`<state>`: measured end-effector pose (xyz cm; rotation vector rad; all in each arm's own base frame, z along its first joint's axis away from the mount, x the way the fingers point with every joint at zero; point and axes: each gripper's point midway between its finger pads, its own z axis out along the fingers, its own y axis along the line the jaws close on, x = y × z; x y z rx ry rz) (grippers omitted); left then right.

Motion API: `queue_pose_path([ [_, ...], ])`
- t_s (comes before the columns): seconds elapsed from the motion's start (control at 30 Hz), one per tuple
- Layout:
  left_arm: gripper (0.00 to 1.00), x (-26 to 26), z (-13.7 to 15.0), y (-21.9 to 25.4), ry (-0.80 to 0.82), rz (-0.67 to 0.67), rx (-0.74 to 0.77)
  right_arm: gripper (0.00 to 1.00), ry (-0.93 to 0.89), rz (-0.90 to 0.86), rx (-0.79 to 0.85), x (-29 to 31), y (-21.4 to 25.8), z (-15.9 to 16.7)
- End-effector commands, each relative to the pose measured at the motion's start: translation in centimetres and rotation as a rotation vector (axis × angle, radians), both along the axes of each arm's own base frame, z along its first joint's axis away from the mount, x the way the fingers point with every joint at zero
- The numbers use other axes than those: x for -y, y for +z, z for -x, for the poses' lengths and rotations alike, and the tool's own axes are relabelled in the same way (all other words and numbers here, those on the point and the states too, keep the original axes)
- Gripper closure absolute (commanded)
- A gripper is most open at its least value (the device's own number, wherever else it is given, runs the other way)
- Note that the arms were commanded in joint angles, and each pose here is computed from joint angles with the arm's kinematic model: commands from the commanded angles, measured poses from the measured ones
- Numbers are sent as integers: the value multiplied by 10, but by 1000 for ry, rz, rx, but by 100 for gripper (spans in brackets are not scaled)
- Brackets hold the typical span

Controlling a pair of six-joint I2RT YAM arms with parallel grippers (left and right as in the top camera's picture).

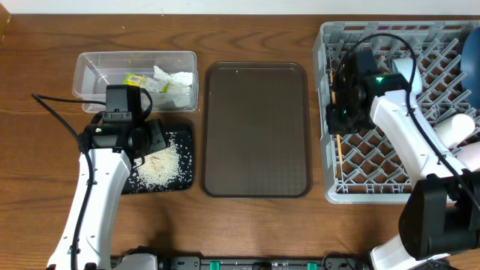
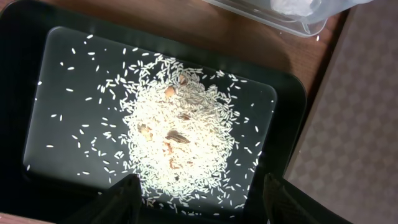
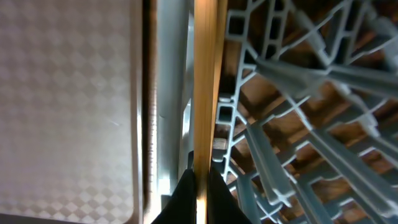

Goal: Sort waste into correct bins and load items into the dishwasher rack

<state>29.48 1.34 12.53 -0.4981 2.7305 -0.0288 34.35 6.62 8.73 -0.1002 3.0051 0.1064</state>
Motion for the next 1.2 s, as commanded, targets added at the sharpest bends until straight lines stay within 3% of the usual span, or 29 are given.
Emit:
queue_pose_path([
  [0.0,35,-3,1,-3,13,-5,-12,97,13,-6,23,-1,1,-5],
  [0.1,35,-2,1,-3,12,-2,-12,93,13,-11,52,-3,2,-12],
  [0.23,35,-2,0,-2,12,-2,-5,61,13,-15,78,-3,9,-18],
  [0.3,35,-2,-1,-1,12,-2,1,53,13,-15,88,-3,17,-19],
  [0.53,34,8,-11,14,-22,1,82,48,-23,-25,214,8,67,-36],
  [0.6,34,19,-17,21,-62,13,126,41,-39,-31,267,14,81,-42],
  [0.7,34,54,-31,33,-247,60,210,25,-62,-44,335,21,96,-51],
  [0.83,34,79,-35,34,-347,62,233,20,-78,-72,345,27,98,-54],
  [1.17,34,72,35,-1,-353,67,-95,8,-166,-128,221,54,88,-27],
])
